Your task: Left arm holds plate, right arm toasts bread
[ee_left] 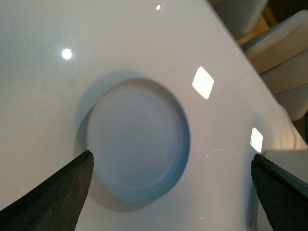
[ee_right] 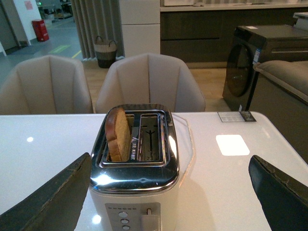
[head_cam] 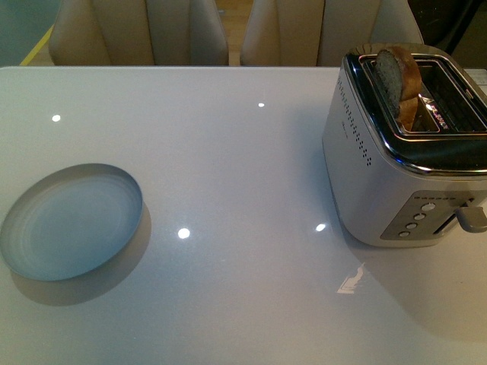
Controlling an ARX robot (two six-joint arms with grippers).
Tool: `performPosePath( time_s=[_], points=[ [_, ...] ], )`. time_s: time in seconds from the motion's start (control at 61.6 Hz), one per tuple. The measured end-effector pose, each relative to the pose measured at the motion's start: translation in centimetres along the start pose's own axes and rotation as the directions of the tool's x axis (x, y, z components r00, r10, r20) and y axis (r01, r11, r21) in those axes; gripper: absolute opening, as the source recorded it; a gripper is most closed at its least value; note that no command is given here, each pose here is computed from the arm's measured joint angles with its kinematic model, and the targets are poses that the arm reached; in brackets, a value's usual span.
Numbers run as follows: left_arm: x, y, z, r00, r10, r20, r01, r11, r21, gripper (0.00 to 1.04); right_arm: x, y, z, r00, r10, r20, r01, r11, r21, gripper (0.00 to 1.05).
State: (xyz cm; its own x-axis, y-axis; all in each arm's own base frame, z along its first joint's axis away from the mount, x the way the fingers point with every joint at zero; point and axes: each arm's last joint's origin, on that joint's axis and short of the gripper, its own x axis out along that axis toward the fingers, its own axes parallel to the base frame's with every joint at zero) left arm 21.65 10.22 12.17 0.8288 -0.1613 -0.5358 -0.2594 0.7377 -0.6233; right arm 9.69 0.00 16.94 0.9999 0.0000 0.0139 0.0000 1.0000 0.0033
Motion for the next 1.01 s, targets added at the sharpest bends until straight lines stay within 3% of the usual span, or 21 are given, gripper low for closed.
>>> performPosePath(
  time_s=[0.097,0.146,0.195,0.26,0.373,0.585,1.007],
  points=[
    [-2.6,-3.2,1.2,0.993,-0.045,0.11,0.035,0.995,0.093,0.97,0.0,0.0,0.0,1.0,0.0,0.0,0.0,1.0,0.0,0.96],
    [-3.7,-4.5,0.8,0.937,-0.098,0.337,-0.026,0.938,0.345,0.85,0.0,0.0,0.0,1.0,0.0,0.0,0.0,1.0,0.0,0.96],
    [-4.7,-5.5,-0.4,0.892,-0.153,0.426,-0.076,0.877,0.474,0.76,0.0,0.0,0.0,1.0,-0.001,0.001,0.001,1.0,0.0,0.96],
    [-6.3,-6.9,-2.1,0.865,-0.209,0.457,-0.106,0.813,0.572,0.63,0.0,0.0,0.0,1.0,0.002,0.0,-0.002,1.0,0.0,0.96],
    [-7.7,-7.9,-3.5,0.827,-0.254,0.502,-0.146,0.765,0.627,0.42,0.0,0.0,0.0,1.0,0.0,0.001,0.0,1.0,0.0,0.96],
    [-8.0,-7.8,-5.8,0.834,-0.244,0.496,-0.158,0.754,0.638,0.03,0.0,0.0,0.0,1.0,0.0,0.001,0.0,1.0,0.0,0.96],
    [-8.6,-8.1,-8.5,0.824,-0.261,0.503,-0.159,0.745,0.648,0.03,0.0,0.0,0.0,1.0,0.0,0.0,0.0,1.0,0.0,0.96]
  ],
)
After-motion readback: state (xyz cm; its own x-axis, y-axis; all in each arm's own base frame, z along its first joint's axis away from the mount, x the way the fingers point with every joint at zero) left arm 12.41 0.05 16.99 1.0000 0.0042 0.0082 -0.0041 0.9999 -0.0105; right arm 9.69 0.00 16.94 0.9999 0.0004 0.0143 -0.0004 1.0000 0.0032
